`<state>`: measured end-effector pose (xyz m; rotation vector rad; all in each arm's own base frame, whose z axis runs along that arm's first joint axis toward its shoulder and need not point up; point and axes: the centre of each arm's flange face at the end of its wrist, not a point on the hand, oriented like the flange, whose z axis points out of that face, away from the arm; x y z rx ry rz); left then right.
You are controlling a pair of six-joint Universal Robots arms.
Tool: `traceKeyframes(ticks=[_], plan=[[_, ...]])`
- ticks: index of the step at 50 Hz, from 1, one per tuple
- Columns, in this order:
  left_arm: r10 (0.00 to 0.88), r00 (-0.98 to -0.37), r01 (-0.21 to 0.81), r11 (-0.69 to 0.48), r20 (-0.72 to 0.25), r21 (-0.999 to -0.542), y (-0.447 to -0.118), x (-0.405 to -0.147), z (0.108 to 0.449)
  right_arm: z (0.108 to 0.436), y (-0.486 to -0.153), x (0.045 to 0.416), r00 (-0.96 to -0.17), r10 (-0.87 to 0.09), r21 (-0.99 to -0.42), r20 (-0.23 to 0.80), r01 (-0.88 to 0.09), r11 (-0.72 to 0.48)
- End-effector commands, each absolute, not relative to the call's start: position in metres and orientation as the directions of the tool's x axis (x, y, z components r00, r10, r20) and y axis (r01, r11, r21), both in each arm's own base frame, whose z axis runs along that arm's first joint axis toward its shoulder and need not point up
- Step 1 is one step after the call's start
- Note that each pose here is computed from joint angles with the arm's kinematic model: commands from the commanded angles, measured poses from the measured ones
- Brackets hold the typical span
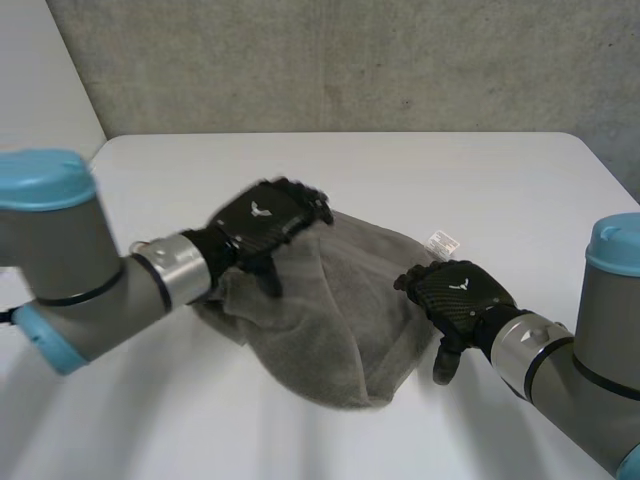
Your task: Fold the towel.
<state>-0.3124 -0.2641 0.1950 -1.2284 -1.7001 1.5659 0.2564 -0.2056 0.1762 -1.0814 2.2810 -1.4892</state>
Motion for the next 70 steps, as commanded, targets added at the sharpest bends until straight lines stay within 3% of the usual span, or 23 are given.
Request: traceKeyframes(ticks=[1,5,8,17,28,31,33,36,38,39,41,44,50,59,70], plan=[[0.917,-0.31,0.453,-0.088,-0.249,-0.887,-0.256,-0.334,0.153,0.173,-0.211,0.25,-0.726,-0.655,-0.858,0.209,-0.458,0.234],[0.914,-0.252,0.561,-0.131,-0.319,-0.818,-0.258,-0.34,0.135,0.172,-0.212,0.249,-0.727,-0.654,-0.856,0.209,-0.459,0.237],[0.9,-0.253,0.595,-0.143,-0.354,-0.791,-0.262,-0.343,0.132,0.17,-0.212,0.25,-0.724,-0.658,-0.853,0.208,-0.463,0.239],[0.886,-0.26,0.596,-0.165,-0.383,-0.786,-0.26,-0.349,0.141,0.165,-0.212,0.25,-0.72,-0.663,-0.845,0.204,-0.471,0.251],[0.862,-0.29,0.579,-0.188,-0.416,-0.794,-0.253,-0.336,0.176,0.164,-0.211,0.25,-0.7,-0.675,-0.835,0.231,-0.499,0.232],[0.85,-0.33,0.567,-0.169,-0.411,-0.806,-0.253,-0.326,0.189,0.163,-0.209,0.249,-0.675,-0.685,-0.815,0.276,-0.542,0.204],[0.846,-0.403,0.542,-0.086,-0.348,-0.836,-0.255,-0.31,0.194,0.163,-0.208,0.25,-0.659,-0.695,-0.811,0.287,-0.553,0.189],[0.839,-0.446,0.516,-0.044,-0.312,-0.855,-0.256,-0.304,0.198,0.162,-0.206,0.253,-0.653,-0.701,-0.816,0.286,-0.55,0.179],[0.82,-0.524,0.45,0.037,-0.23,-0.892,-0.255,-0.293,0.203,0.161,-0.206,0.254,-0.653,-0.702,-0.821,0.284,-0.544,0.174],[0.82,-0.524,0.45,0.038,-0.23,-0.892,-0.255,-0.293,0.203,0.161,-0.206,0.254,-0.653,-0.702,-0.821,0.284,-0.544,0.174],[0.79,-0.592,0.382,0.104,-0.157,-0.918,-0.258,-0.282,0.206,0.149,-0.211,0.261,-0.65,-0.714,-0.839,0.26,-0.518,0.165],[0.763,-0.638,0.32,0.148,-0.097,-0.936,-0.258,-0.273,0.211,0.137,-0.208,0.276,-0.642,-0.735,-0.86,0.22,-0.483,0.164],[0.741,-0.671,0.24,0.185,-0.025,-0.953,-0.251,-0.27,0.221,0.126,-0.203,0.295,-0.645,-0.75,-0.886,0.147,-0.424,0.19],[0.733,-0.68,0.199,0.206,0.016,-0.958,-0.245,-0.269,0.225,0.129,-0.189,0.317,-0.613,-0.781,-0.917,0.121,-0.371,0.149],[0.705,-0.709,0.186,0.211,0.017,-0.96,-0.254,-0.26,0.228,0.146,-0.204,0.318,-0.674,-0.725,-0.938,0.143,-0.325,0.116]])
